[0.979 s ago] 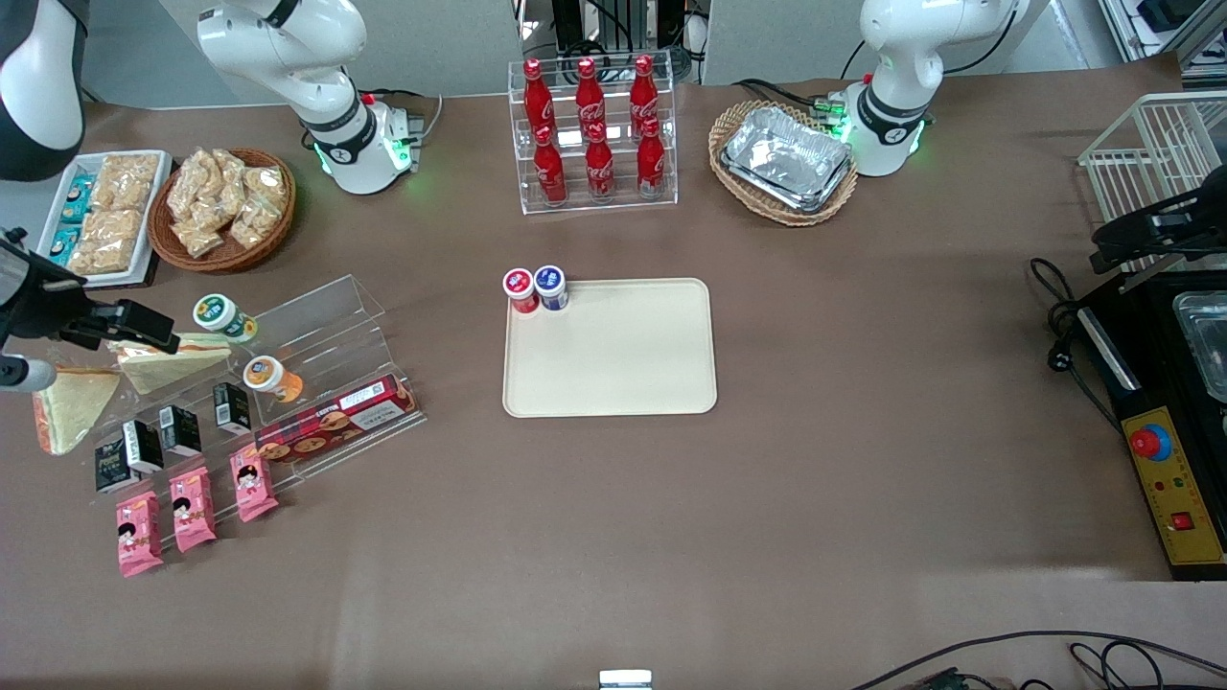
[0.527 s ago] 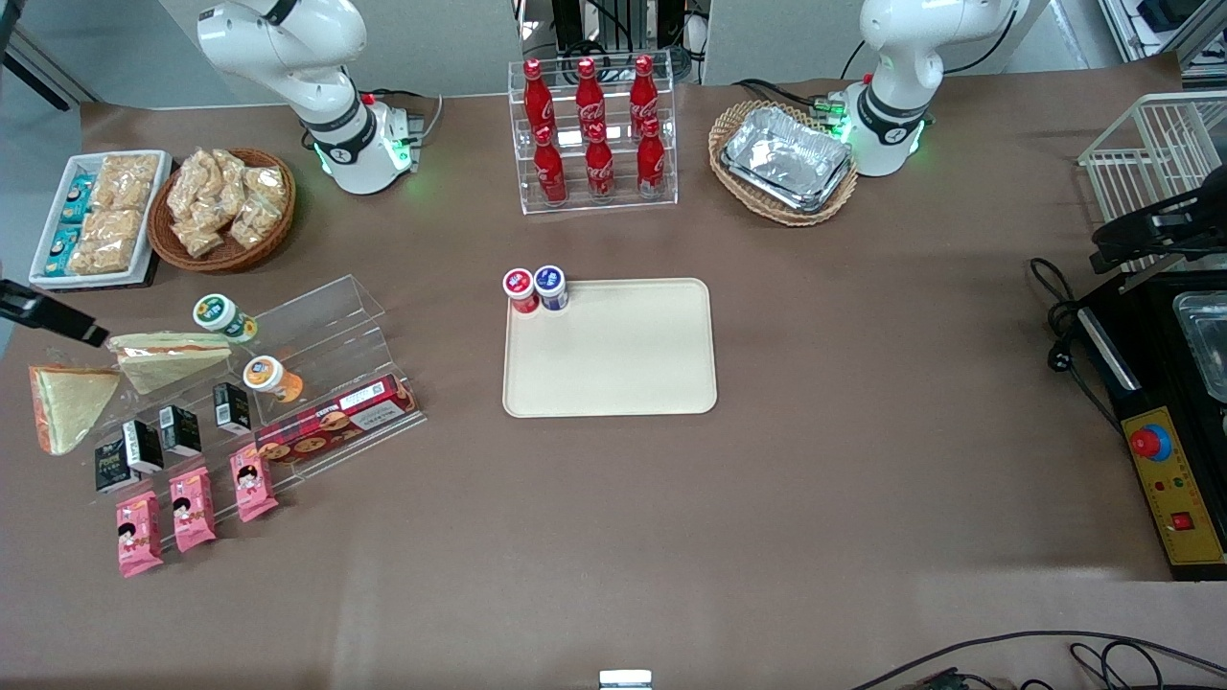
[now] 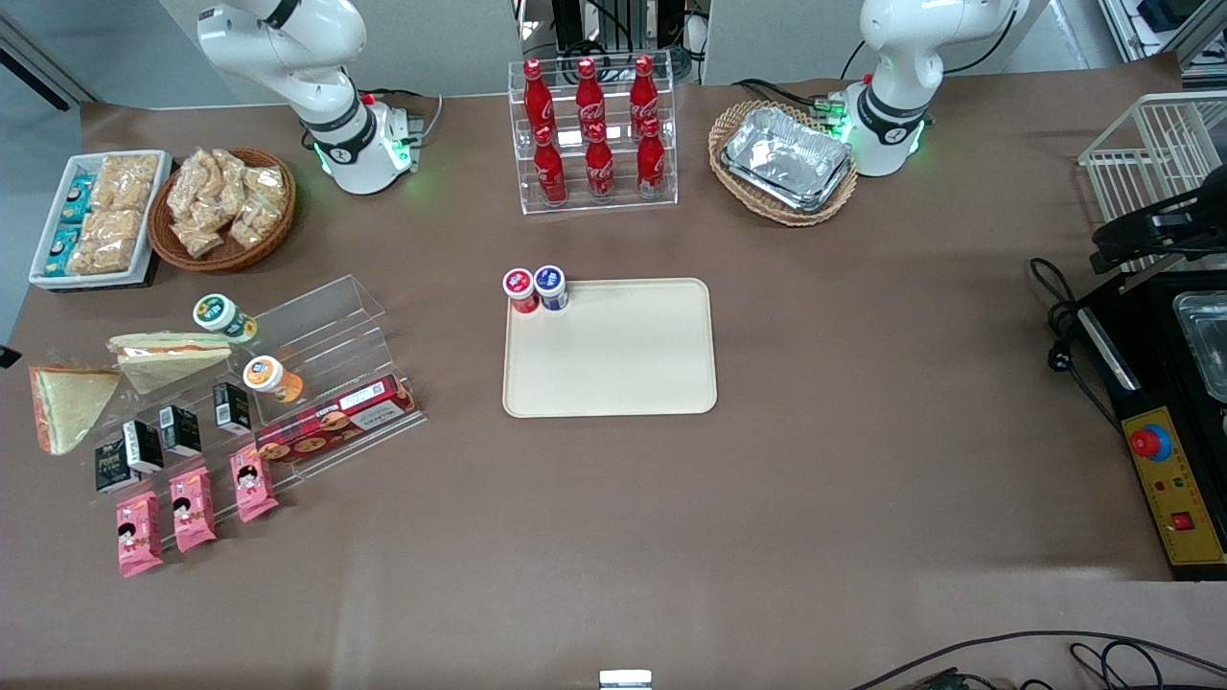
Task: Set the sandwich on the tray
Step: 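Close the right gripper on the wrapped triangular sandwich in the rack, then lift the sandwich with the right gripper out of the rack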
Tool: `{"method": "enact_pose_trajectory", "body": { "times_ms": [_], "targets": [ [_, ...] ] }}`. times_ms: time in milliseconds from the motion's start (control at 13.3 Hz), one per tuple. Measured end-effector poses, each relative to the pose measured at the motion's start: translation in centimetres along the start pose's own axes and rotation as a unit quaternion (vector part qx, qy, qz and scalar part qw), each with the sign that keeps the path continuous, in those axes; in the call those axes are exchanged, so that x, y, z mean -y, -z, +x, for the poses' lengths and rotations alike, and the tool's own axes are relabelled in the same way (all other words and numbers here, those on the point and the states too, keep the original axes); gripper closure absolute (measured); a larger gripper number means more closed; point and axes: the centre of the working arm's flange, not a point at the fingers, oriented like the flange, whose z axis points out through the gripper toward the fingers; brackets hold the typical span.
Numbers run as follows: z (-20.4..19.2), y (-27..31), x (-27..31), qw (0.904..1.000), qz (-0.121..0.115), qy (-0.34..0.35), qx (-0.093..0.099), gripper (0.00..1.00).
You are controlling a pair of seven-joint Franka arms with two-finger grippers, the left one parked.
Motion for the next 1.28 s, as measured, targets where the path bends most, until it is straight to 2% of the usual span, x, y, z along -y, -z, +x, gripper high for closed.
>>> {"method": "enact_pose_trajectory", "body": {
  "times_ms": [301, 527, 753, 1055, 1205, 1281],
  "targets": [
    [3.9, -6.1, -1.7, 0.999, -0.031, -0.03, -0.008, 0.0],
    [5.8, -9.6, -4.2, 0.9989, -0.042, -0.011, -0.016, 0.0],
    [6.6, -11.0, -7.4, 0.9987, -0.044, 0.015, -0.021, 0.0],
    [6.2, -15.7, -8.1, 0.9964, -0.041, 0.062, -0.041, 0.0],
    [5.7, -17.4, -8.3, 0.9951, -0.039, 0.081, -0.041, 0.0],
    [5.6, -17.7, -8.3, 0.9947, -0.031, 0.09, -0.039, 0.0]
  ]
}}
